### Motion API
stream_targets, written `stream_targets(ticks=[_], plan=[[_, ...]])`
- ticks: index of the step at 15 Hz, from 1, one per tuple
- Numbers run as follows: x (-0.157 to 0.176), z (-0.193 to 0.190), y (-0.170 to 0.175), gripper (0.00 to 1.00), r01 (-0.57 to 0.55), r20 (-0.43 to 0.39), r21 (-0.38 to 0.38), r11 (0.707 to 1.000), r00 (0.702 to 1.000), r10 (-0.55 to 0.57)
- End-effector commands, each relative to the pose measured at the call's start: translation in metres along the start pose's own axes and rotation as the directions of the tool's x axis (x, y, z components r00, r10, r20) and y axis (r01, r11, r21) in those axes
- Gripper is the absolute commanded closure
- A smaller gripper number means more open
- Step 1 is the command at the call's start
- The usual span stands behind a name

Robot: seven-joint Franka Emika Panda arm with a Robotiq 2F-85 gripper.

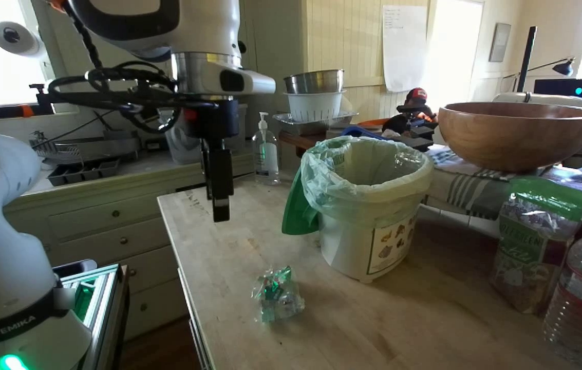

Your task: Close the lid on the bin

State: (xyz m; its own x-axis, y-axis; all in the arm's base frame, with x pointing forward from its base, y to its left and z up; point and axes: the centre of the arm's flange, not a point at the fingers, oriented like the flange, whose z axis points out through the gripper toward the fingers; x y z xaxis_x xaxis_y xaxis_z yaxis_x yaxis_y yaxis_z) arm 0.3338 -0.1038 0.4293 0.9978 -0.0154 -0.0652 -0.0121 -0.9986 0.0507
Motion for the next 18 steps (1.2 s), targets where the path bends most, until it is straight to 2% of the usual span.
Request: stream_targets(ticks=[1, 9, 11, 14, 18], plan=[[0.002, 0.006, -0.003, 0.00, 0.015, 0.020, -0.017, 1.000, 1.000, -0.015], [0.006, 0.012, -0.008, 0.00, 0.034, 0.045, -0.035, 0.999, 0.998, -0.033], [0.008, 0.015, -0.004, 0.00, 0.050, 0.034, -0.012, 0.999, 0.998, -0.050], [0.010, 0.021, 0.001, 0.00, 0.088, -0.013, -0.007, 0.996, 0.996, -0.088], [0.016, 0.033, 0.006, 0.00, 0.200, -0.128, -0.006, 0.980, 0.972, -0.199]])
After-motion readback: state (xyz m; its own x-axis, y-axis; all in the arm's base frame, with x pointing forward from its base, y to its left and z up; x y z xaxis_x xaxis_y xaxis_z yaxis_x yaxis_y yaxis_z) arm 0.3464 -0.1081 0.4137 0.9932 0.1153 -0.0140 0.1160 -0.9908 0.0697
